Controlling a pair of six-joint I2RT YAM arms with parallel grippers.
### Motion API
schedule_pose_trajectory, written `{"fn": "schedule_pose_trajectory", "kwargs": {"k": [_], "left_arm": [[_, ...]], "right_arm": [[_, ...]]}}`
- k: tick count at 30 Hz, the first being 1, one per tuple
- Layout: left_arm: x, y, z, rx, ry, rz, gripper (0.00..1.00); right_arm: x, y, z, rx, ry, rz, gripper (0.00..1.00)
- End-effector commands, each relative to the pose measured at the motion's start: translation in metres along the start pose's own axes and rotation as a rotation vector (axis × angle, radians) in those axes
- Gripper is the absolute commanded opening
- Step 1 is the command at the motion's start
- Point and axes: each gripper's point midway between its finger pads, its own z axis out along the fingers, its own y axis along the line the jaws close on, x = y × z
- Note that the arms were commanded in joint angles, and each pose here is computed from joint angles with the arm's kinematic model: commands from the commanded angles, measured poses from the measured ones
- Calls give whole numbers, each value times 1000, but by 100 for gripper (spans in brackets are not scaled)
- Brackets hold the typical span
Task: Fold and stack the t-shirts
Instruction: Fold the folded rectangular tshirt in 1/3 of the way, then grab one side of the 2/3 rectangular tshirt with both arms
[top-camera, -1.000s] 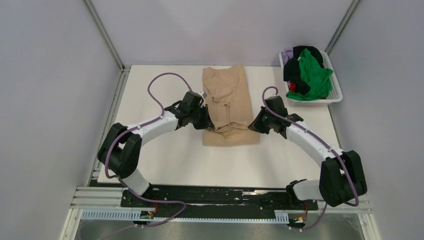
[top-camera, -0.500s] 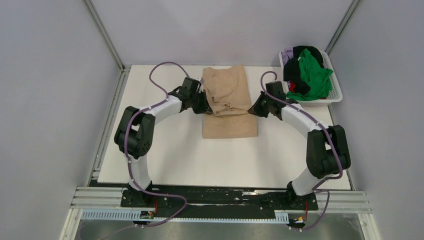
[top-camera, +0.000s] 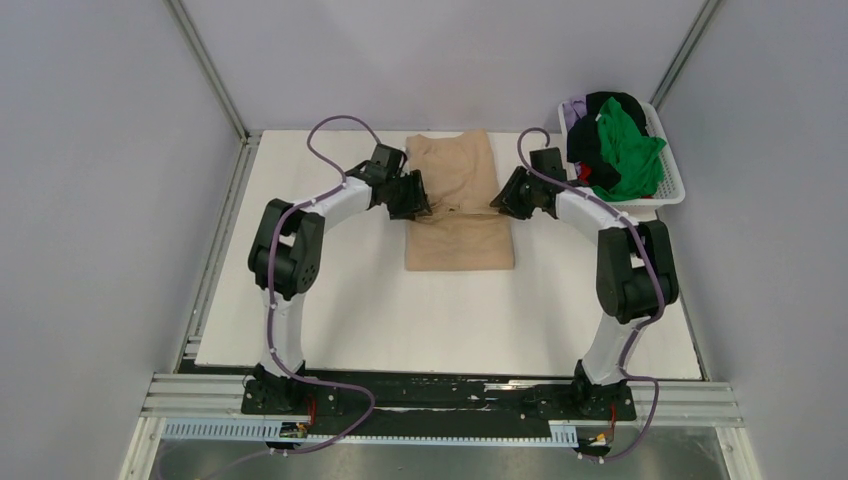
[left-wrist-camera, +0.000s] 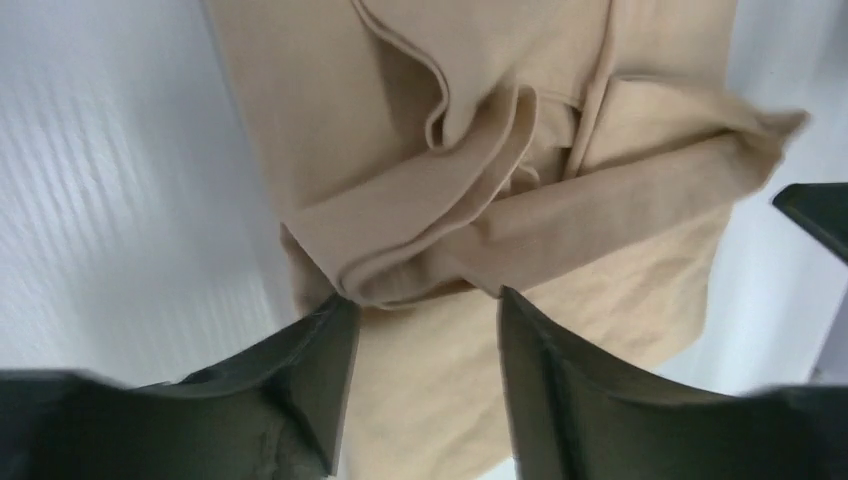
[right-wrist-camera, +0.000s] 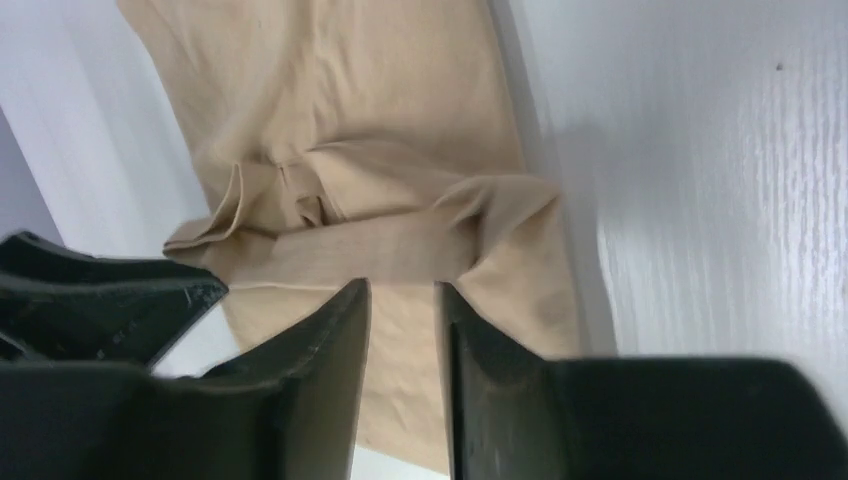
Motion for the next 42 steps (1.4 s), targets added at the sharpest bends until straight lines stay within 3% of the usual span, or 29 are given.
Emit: {"fn": "schedule_pose_trajectory", "kwargs": {"k": [1, 3, 6, 11, 16, 23, 35, 42], "left_arm": [[-40, 1, -9, -8, -79, -20, 75], [-55, -10, -17, 25, -101, -17, 96], [-69, -26, -34, 67, -137, 2, 100], [-62, -35, -67, 94, -190, 11, 100], [-3, -24, -78, 58, -142, 40, 100], [80, -2, -63, 10, -1, 43, 99], [108, 31, -30, -90, 99, -7, 77], [125, 32, -19, -71, 160, -27, 42]], "right_arm": [[-41, 31, -1, -113, -64, -16, 54], [-46, 40, -6, -146, -68, -42, 76], [-43, 44, -20, -170, -74, -83, 99], [-16, 28, -41, -167, -60, -130, 100], [24, -4, -56, -123, -19, -123, 100], [75, -49, -62, -24, 71, -51, 100], [89, -57, -55, -12, 121, -52, 95], [91, -59, -47, -7, 134, -44, 90]]}}
